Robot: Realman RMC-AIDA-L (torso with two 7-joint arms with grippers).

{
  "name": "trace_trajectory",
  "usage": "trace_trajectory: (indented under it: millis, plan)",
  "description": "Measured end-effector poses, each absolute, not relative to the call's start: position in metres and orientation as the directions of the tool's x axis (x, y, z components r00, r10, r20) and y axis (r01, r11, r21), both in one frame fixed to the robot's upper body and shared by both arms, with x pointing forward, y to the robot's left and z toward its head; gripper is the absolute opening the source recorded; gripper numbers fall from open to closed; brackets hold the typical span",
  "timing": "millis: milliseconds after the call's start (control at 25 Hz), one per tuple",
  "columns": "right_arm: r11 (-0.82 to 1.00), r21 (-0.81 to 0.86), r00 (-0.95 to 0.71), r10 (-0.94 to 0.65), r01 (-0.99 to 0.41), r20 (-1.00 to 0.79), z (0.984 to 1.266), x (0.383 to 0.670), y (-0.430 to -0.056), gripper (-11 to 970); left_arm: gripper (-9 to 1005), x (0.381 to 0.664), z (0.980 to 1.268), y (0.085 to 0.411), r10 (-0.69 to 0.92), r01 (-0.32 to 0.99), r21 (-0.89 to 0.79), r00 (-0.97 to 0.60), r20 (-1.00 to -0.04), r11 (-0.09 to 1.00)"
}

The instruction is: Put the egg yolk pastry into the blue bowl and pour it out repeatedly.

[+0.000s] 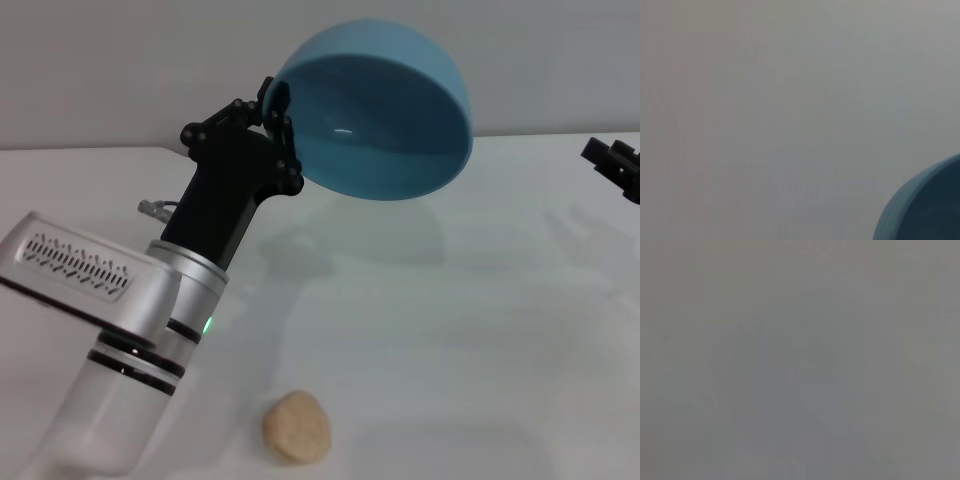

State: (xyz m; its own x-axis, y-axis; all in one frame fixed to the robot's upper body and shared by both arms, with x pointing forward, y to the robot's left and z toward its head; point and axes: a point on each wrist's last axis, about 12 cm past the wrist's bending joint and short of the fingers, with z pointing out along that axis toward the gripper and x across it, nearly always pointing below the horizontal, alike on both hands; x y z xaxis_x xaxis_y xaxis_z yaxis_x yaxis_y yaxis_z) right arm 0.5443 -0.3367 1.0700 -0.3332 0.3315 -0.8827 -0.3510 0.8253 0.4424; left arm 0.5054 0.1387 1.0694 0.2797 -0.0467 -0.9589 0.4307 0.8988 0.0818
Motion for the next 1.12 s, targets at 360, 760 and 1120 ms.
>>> trace_trajectory:
  millis: [360,760,1120]
  plan:
    - [0.778,0.447,-0.341,0.315,-0.442,-0.886,1.076,0.548,-0.323,472,-2,0.539,1.086,0.137,-0.064,0.388,0.016,0.193,-0.979,0.922]
    - [0.676,0.375,-0.403,0.125,-0.634,-0.907,1.083,0.556,-0.284,491,-1,0.598,1.095,0.137,0.024,0.425,-0.096,-0.267,-0.963,0.900]
    - [0.523,0.288,-0.432,-0.174,-0.802,-0.885,1.092,0.562,-0.230,508,-1,0.626,1.107,0.171,-0.006,0.357,-0.225,-0.522,-0.853,0.907]
